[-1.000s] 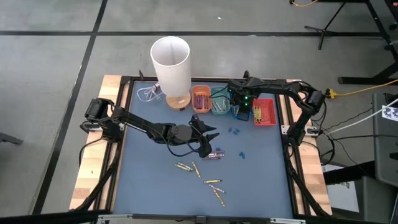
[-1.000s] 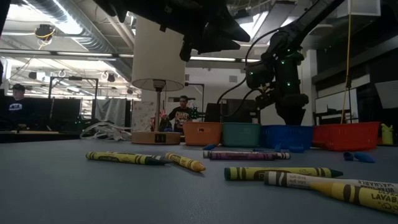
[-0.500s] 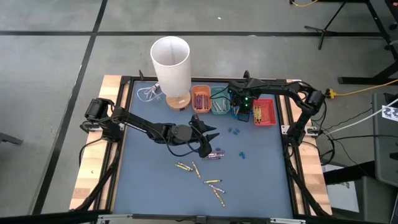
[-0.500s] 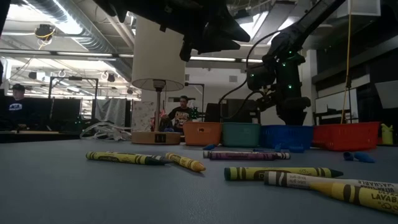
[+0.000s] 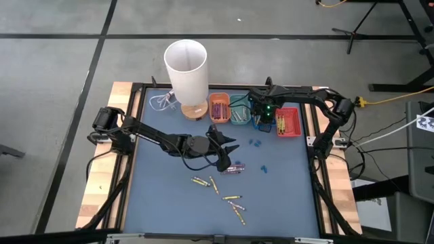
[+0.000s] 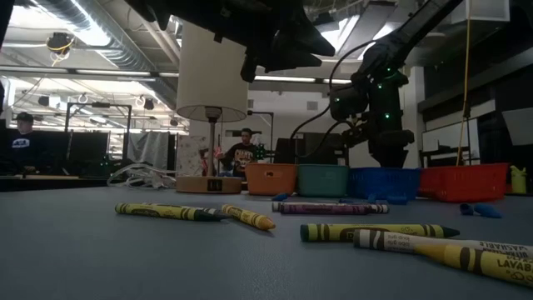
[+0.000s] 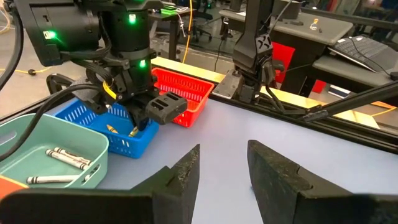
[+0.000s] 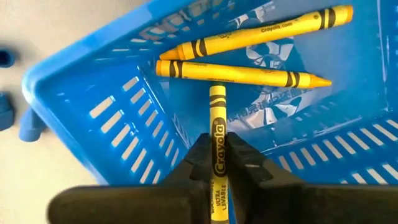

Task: Sort crayons
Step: Put the green crayon from the blue bin to the orange bin

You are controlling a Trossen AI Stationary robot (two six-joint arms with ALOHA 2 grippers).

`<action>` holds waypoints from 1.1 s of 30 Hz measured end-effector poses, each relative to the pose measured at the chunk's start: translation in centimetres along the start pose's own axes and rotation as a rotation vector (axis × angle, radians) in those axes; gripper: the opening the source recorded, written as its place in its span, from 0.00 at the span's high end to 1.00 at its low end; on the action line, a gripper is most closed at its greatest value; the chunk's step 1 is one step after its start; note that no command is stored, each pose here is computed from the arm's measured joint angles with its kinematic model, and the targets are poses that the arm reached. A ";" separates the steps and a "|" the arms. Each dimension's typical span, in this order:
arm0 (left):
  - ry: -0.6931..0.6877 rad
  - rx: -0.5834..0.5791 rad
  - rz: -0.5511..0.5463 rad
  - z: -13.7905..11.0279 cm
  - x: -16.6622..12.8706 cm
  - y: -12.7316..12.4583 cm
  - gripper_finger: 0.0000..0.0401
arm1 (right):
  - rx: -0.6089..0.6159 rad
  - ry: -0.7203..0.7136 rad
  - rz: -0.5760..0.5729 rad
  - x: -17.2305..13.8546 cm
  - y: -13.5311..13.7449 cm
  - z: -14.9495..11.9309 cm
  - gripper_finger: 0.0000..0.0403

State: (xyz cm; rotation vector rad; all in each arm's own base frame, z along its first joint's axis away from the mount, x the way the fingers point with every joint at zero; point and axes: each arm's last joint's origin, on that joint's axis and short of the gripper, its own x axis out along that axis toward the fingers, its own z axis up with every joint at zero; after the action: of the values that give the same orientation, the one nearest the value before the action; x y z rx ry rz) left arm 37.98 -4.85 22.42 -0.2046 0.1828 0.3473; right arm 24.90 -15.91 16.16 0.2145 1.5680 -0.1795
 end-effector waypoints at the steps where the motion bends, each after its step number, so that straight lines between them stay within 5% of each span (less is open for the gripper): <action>1: 0.000 0.000 0.000 0.0 0.0 0.0 0.70 | 0.000 0.000 0.000 0.0 0.0 0.0 0.93; 8: 0.000 0.000 0.000 0.0 0.0 0.0 0.70 | 0.000 0.016 0.004 -0.5 0.0 0.1 0.95; 21: 0.000 0.000 0.000 0.0 0.0 0.0 0.70 | 0.080 0.107 0.021 -6.2 -0.1 0.7 0.94; 33: 0.000 0.000 -0.002 0.0 0.0 -0.1 0.70 | 0.176 0.053 -0.011 -9.8 1.9 -5.4 0.93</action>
State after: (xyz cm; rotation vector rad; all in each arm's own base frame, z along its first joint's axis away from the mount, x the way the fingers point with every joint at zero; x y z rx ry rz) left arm 37.97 -4.92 22.42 -0.2044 0.1830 0.3454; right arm 20.15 -12.93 26.07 0.3512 1.6071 -0.3231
